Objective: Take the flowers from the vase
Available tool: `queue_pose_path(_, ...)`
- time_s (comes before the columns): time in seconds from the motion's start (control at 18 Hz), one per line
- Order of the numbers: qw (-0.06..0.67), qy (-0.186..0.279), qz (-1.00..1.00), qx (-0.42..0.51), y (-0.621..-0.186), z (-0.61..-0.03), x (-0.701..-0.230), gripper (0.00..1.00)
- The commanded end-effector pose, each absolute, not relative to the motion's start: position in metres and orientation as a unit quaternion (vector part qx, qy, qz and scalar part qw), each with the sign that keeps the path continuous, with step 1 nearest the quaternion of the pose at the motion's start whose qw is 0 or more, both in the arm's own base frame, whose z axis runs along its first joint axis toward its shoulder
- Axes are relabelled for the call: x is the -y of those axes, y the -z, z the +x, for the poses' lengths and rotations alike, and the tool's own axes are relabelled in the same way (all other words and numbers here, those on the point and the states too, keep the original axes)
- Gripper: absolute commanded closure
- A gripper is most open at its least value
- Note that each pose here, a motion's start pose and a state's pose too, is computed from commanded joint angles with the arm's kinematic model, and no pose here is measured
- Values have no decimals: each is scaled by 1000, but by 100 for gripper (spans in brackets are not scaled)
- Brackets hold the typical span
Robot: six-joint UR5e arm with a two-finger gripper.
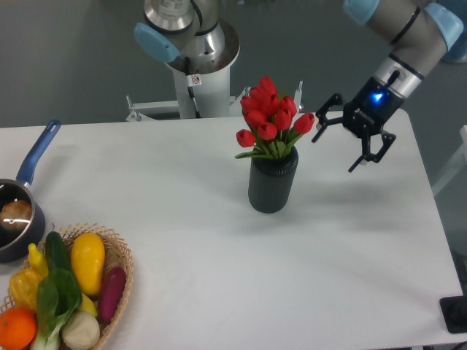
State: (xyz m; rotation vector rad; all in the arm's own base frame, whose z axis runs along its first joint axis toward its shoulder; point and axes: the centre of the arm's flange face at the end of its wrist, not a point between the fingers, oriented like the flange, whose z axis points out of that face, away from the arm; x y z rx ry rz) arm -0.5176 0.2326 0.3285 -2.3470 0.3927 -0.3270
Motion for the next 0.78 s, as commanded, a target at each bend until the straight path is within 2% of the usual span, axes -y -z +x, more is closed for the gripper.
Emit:
queue_pose_path(0.22,340,137,-911,-188,-327,-508,-237,0)
queue_pose_path(0.44,329,138,-901,-248,-327,-495,-263,0)
queue_pose_path(0.78,327,150,-891,-276,-330,-479,-278,0)
